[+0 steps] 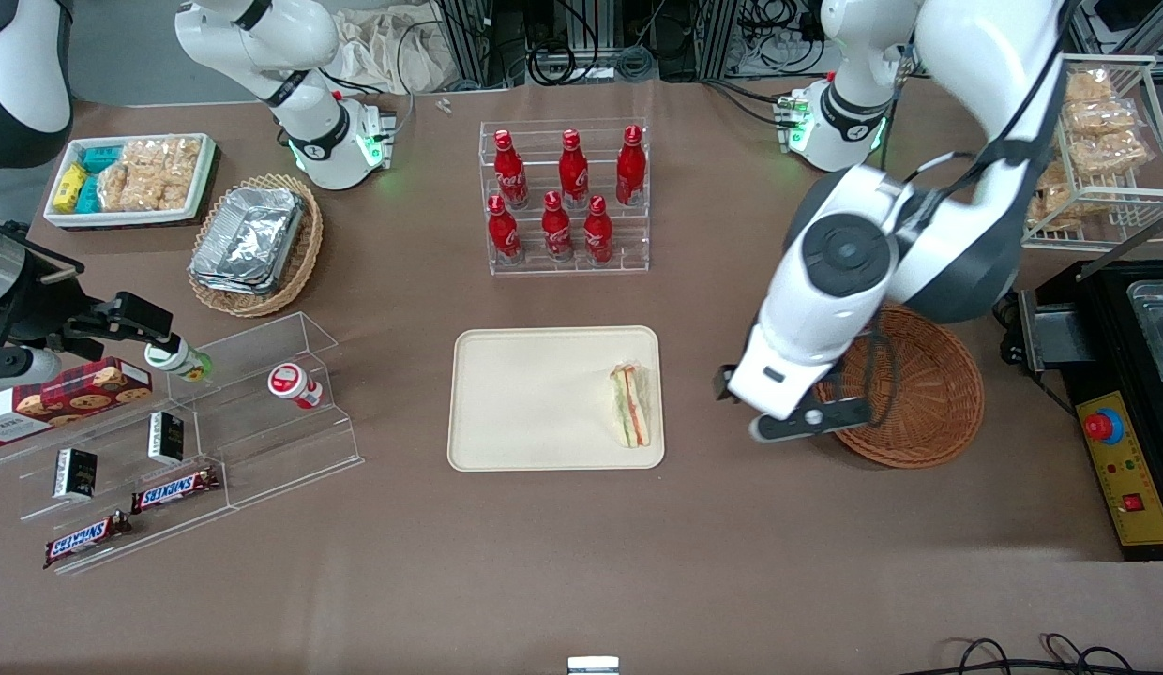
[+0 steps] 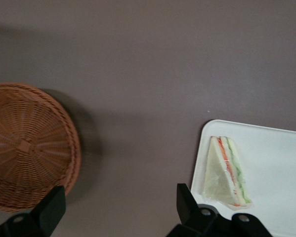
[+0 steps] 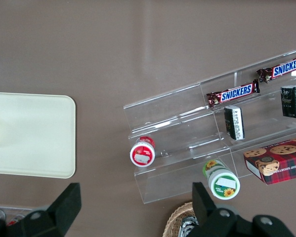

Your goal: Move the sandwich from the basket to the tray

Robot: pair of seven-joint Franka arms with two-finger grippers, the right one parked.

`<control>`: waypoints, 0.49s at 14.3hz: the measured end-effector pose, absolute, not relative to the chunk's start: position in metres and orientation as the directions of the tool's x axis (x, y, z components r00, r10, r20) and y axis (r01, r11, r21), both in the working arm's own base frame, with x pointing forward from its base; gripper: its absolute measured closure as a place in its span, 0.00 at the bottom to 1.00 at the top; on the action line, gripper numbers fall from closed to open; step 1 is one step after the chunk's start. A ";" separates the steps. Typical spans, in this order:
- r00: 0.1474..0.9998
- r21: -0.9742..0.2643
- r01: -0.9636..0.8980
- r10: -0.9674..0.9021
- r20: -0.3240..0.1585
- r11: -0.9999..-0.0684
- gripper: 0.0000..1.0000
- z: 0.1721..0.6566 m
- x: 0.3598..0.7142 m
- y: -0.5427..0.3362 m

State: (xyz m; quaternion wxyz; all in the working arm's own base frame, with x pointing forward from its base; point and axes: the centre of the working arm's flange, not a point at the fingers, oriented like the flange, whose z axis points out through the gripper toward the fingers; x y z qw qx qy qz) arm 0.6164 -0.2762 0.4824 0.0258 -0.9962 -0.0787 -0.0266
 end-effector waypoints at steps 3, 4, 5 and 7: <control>0.995 -0.012 0.093 0.093 0.040 -0.996 0.00 0.519 0.615 -0.223; 0.997 -0.019 0.077 0.077 0.033 -0.997 0.00 0.525 0.616 -0.199; 0.998 -0.036 0.064 0.063 0.023 -0.997 0.00 0.529 0.616 -0.171; 1.000 -0.043 0.021 0.021 0.000 -0.999 0.00 0.541 0.614 -0.116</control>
